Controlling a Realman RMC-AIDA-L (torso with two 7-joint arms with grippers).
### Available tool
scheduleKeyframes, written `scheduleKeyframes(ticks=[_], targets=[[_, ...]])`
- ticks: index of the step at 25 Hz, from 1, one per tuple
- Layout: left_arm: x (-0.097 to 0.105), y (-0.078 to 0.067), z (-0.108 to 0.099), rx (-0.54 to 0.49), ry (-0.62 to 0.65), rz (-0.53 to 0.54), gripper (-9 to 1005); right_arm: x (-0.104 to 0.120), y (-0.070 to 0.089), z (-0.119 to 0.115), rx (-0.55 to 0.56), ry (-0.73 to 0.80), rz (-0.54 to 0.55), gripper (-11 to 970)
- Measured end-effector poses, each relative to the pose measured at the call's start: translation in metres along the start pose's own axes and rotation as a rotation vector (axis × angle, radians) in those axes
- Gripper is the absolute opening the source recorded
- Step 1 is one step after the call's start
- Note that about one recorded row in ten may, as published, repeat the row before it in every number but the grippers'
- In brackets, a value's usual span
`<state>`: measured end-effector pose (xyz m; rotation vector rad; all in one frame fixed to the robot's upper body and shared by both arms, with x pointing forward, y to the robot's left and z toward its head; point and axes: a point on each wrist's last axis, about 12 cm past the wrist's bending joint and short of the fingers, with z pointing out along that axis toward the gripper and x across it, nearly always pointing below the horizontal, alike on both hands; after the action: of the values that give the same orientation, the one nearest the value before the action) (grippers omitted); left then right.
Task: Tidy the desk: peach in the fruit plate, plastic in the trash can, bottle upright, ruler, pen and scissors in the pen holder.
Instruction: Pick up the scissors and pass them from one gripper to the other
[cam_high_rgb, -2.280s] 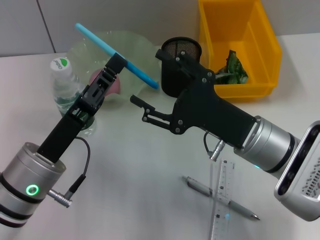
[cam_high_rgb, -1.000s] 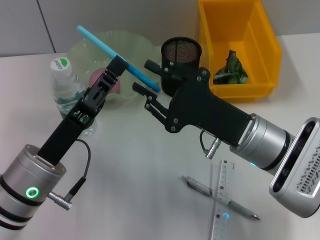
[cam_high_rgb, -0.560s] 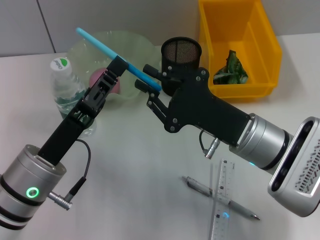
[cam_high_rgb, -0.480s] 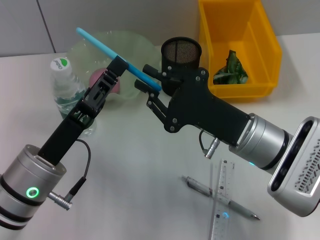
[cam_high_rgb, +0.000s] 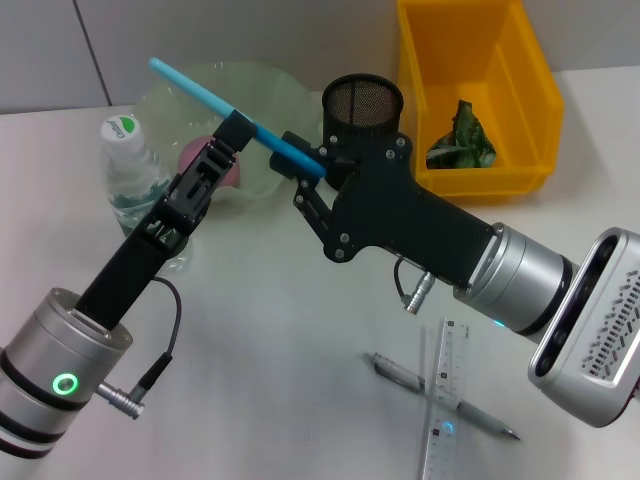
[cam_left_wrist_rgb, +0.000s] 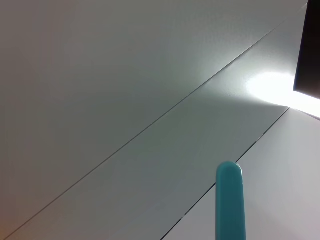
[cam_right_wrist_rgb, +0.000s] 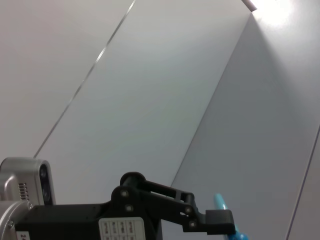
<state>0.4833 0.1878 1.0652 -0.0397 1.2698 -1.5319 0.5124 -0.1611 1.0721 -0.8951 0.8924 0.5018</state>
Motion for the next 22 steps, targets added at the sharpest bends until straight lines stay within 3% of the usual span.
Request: scheduleKeyframes(ticks=[14, 22], targets=[[-0.0006, 0.0000, -0.0005, 0.003, -0.001, -0.003, 249, 0.0002, 0.0014, -0.0007, -0.004, 0.002, 0.005, 93], [-0.0011, 0.0000, -0.0026, -0.002, -0.008, -0.002, 548, -0.0003, 0.0007, -0.0021, 0.007, 0.000, 0.007, 89]])
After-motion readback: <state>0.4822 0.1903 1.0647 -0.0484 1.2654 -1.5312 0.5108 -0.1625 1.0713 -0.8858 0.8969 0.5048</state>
